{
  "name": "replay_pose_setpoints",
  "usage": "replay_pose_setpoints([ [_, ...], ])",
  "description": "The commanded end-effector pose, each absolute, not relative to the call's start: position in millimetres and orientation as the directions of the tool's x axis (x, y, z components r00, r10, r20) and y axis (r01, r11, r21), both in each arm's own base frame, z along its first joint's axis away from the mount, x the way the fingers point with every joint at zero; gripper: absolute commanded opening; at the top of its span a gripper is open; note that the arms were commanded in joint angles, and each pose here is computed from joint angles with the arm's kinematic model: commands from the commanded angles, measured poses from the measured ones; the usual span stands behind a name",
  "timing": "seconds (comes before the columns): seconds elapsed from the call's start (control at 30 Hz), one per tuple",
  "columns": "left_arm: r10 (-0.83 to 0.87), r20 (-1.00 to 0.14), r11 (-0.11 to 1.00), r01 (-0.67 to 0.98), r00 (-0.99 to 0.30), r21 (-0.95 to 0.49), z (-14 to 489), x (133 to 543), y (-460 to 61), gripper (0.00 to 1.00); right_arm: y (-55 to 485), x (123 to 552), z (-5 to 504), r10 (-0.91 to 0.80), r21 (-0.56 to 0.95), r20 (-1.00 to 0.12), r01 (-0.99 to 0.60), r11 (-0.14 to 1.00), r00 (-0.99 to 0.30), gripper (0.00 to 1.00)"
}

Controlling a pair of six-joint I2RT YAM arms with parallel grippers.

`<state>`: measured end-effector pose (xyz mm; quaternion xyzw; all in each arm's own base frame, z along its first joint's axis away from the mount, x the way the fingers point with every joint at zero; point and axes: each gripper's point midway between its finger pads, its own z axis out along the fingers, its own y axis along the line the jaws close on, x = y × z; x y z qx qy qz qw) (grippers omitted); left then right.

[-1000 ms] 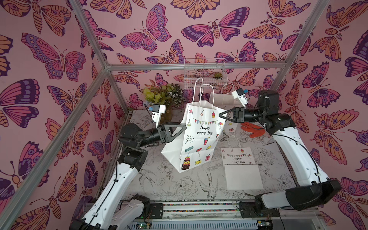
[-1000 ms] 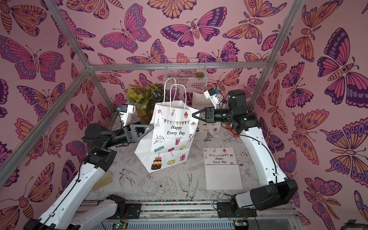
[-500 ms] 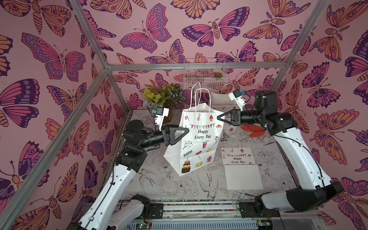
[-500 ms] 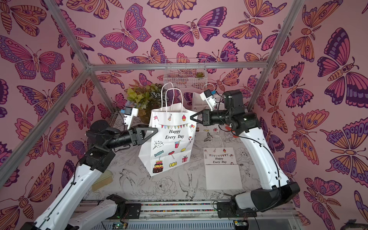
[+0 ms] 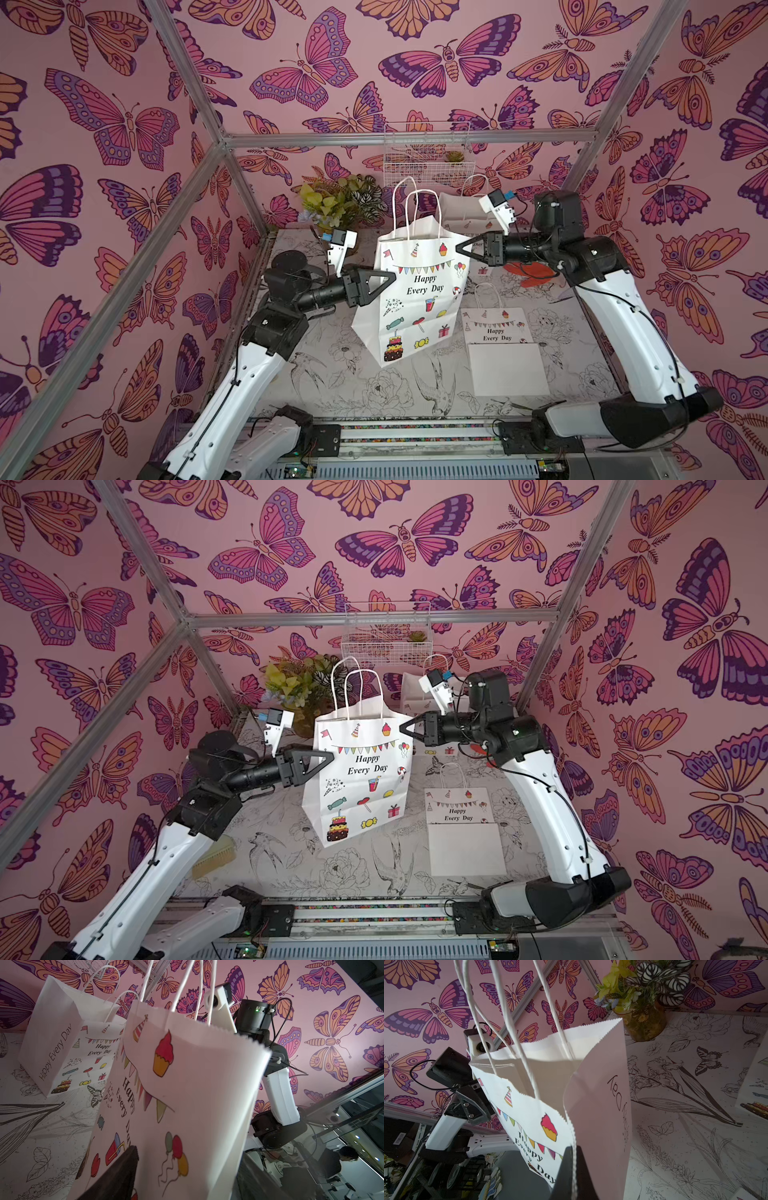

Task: Put away the paper bag
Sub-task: Press the paper bag.

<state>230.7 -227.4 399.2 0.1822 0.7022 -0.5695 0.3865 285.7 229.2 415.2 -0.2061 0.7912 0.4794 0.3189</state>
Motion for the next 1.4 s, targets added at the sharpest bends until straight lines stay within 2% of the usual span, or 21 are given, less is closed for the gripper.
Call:
replay_pose_setpoints([
  [0.0, -0.167, -0.767, 0.302, 0.709, -0.619, -0.638, 397, 231, -230, 0.73, 227, 280, 433, 0.001, 0.601, -0.736, -0.654, 0.459, -0.677, 0.00],
  [0.2, -0.156, -0.763, 0.332, 0.694, -0.628, -0.639, 385, 236, -232, 0.72, 232, 277, 435, 0.019, 0.623, -0.726, -0.645, 0.443, -0.688, 0.00],
  [0.33, -0.150, -0.759, 0.339, 0.688, -0.634, -0.642, 380, 238, -233, 0.67, 237, 276, 432, 0.013, 0.633, -0.715, -0.639, 0.438, -0.699, 0.00],
  [0.57, -0.148, -0.759, 0.350, 0.684, -0.634, -0.640, 377, 239, -233, 0.50, 237, 276, 434, 0.030, 0.643, -0.711, -0.632, 0.432, -0.703, 0.00],
  [0.93, -0.146, -0.757, 0.354, 0.681, -0.637, -0.641, 376, 239, -232, 0.30, 235, 273, 433, 0.031, 0.637, -0.714, -0.631, 0.444, -0.699, 0.00],
  [1.1, -0.148, -0.747, 0.320, 0.684, -0.648, -0.656, 381, 235, -235, 0.15, 232, 271, 436, 0.037, 0.624, -0.727, -0.638, 0.452, -0.685, 0.11],
  [1.2, -0.156, -0.741, 0.309, 0.681, -0.653, -0.664, 384, 236, -234, 0.07, 228, 269, 440, 0.043, 0.615, -0.738, -0.645, 0.453, -0.674, 0.23],
  [1.37, -0.201, -0.714, 0.256, 0.667, -0.671, -0.699, 389, 245, -225, 0.04, 208, 269, 448, 0.092, 0.618, -0.747, -0.637, 0.461, -0.658, 0.56],
])
